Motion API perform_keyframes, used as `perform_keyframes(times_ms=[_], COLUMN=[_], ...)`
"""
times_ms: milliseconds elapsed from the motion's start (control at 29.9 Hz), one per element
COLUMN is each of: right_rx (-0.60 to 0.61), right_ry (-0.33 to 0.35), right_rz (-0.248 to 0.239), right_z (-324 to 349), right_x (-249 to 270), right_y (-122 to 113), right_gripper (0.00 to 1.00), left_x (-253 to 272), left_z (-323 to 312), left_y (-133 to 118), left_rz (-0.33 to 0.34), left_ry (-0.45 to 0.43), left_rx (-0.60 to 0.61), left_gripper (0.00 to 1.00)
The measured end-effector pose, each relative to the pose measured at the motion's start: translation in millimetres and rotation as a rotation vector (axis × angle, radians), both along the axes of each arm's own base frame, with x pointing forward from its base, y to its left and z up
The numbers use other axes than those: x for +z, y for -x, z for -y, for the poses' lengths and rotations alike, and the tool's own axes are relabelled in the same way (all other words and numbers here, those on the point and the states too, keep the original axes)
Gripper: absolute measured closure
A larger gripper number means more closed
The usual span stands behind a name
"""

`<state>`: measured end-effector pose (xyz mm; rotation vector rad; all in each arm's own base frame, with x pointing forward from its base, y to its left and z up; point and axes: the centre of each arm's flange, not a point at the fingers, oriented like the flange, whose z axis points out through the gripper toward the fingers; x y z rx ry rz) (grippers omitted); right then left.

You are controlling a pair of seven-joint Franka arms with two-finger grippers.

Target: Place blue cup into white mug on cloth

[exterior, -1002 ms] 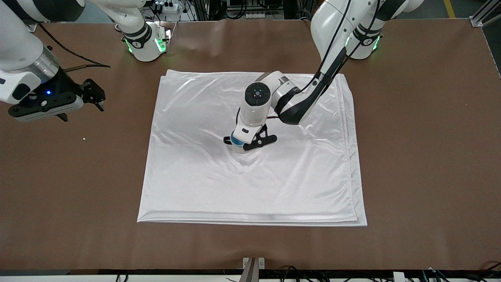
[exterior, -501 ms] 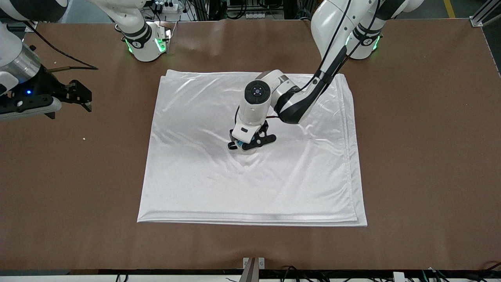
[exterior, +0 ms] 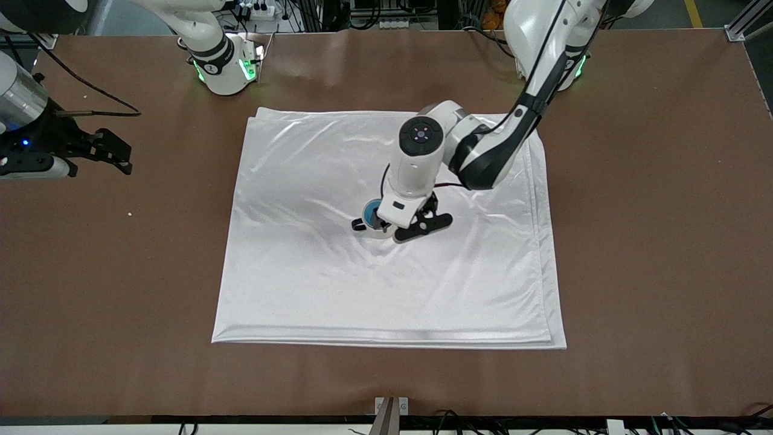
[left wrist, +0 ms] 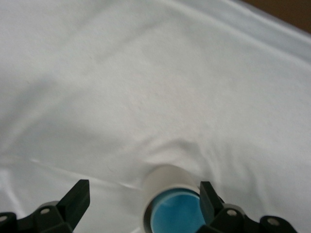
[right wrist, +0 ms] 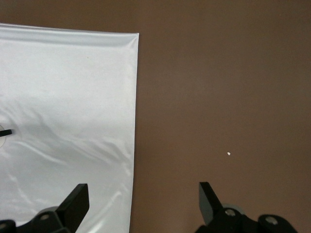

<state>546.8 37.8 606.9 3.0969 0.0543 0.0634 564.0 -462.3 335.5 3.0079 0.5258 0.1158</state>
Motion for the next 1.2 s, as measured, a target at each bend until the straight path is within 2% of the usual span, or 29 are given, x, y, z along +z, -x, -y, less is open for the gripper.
perform_keyframes(times_ms=[401,668,902,1202], right_rx=[-0.090,-0.100,-0.141,-0.186], right_ry=[-0.005,-0.027,-0.035,-0.040], right_rz=[-0.039,-0.040,-0.025,-0.001], right_z=[0.0,0.7,22.6,48.8], right_x=[-4.3,-4.4,-3.1,1.6], right_y=[4.5,4.3,1.6,-0.5], right_gripper=[0.00,0.00,0.00,0.00], left_x=[23.8,35.8,54.4,106.2], left_z=[-149.8,-259.6,-323.2,-343.3], left_y=[-90.0,-125.1,-133.2,-114.6], left_rz=[0.019,-0.004,-0.026,-0.071], left_ry=[-0.037,-0.079,-0.097,-0.116], left_rx=[-0.017,-0.115,-0.148,-0.173], left_gripper=[0.00,0.00,0.00,0.00])
